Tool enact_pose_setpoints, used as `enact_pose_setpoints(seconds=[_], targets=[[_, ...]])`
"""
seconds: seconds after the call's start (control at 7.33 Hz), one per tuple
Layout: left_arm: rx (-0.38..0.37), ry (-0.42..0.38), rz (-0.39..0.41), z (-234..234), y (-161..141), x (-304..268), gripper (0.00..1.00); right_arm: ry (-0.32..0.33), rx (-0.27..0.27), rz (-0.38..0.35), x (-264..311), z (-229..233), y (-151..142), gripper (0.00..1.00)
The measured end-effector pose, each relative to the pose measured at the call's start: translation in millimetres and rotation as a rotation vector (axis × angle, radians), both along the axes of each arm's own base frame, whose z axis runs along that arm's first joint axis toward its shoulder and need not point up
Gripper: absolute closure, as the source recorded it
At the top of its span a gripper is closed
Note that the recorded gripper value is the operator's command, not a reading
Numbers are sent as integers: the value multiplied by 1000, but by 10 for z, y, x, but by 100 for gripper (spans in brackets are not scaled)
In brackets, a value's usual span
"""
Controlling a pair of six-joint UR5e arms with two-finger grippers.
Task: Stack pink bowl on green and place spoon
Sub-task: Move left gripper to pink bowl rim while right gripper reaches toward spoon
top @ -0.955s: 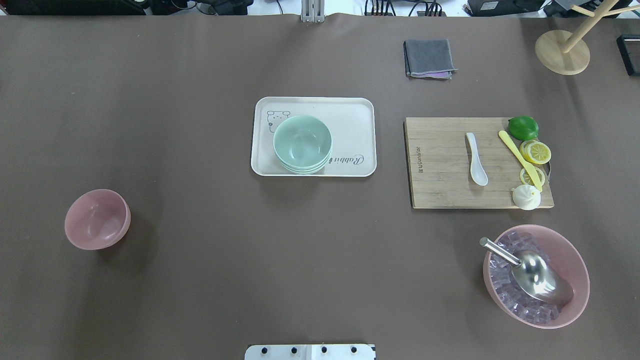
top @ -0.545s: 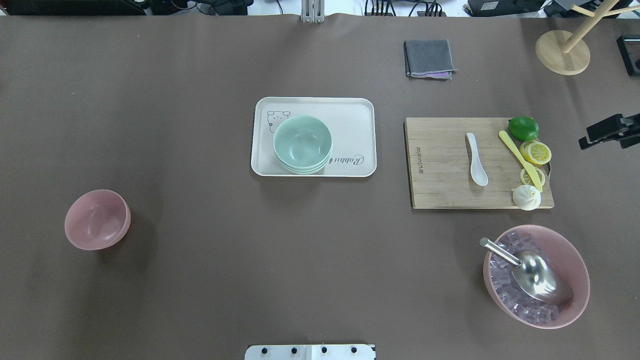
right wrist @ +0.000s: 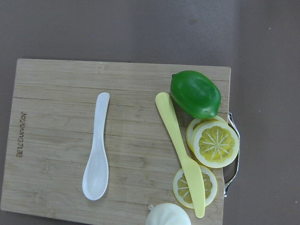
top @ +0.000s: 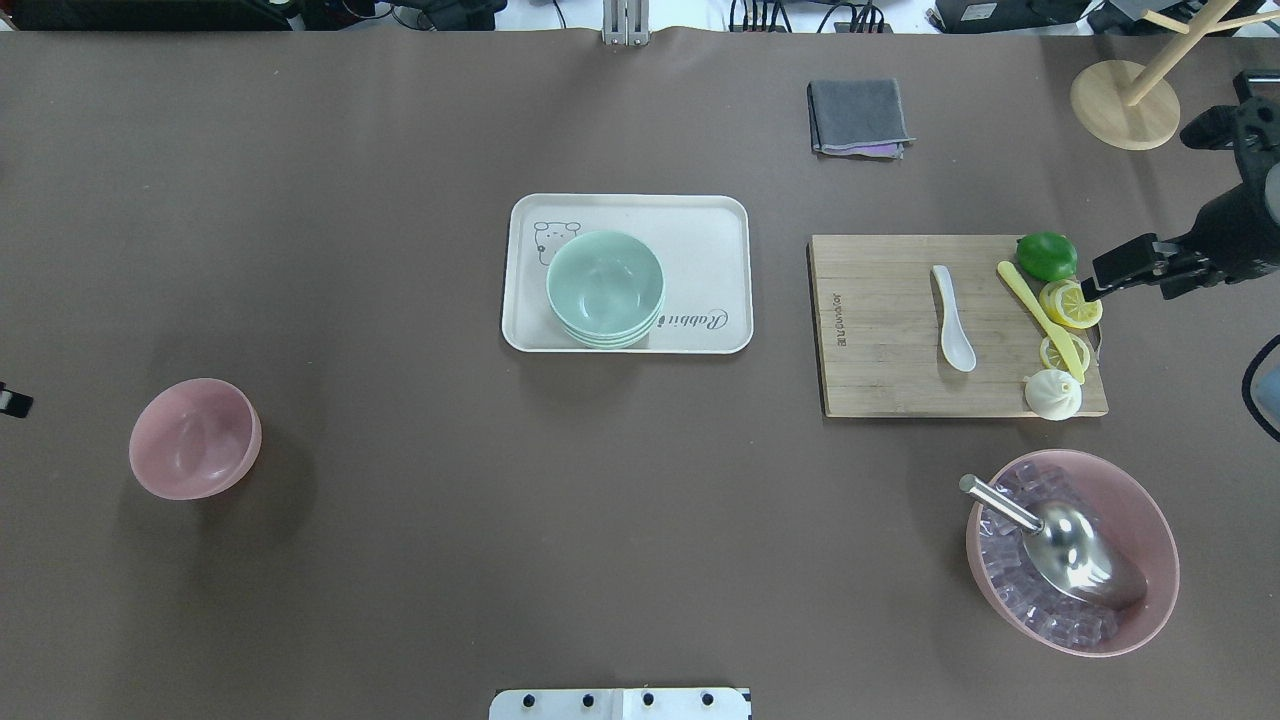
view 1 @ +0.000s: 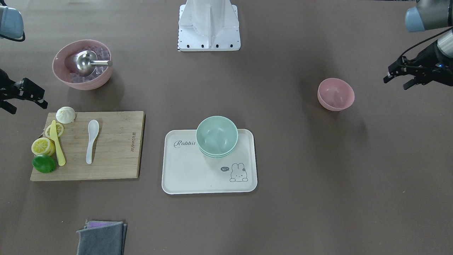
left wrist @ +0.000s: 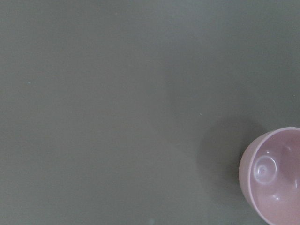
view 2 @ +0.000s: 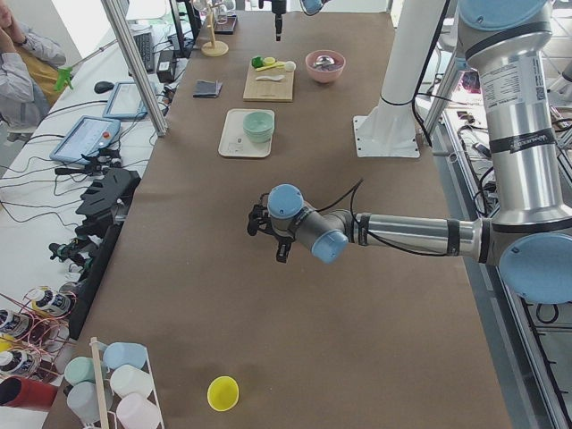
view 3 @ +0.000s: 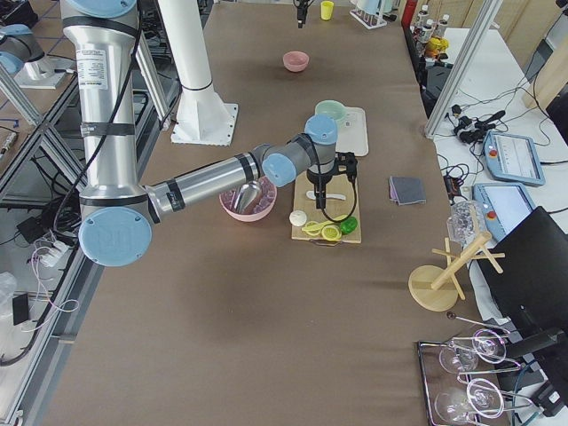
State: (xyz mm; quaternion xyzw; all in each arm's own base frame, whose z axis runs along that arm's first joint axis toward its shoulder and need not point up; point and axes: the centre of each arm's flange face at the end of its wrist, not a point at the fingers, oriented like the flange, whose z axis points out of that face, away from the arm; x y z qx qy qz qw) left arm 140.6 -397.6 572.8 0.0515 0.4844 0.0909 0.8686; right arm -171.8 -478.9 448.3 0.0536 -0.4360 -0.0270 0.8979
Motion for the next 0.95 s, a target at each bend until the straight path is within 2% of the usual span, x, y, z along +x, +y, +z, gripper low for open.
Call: enact_pose_setpoints(seconds=[0.27,0.41,0.55,0.68,0.95], targets=[[-2,2,17,-61,98,623,16,-17,35,-46,-246,-174,-13,1],[2,10,23,-52,96,813,23,-24,47,-66,-346,-237,-11,1],[2,19,27,-69,77,949,38,-28,52,-80,-421,-269,0,1],[-2,26,28,-100,59,1029,99,-27,53,-83,-449,-276,4,1],[-4,36,26,-144,50,1092,100,-16,45,-71,-453,-246,-7,1]])
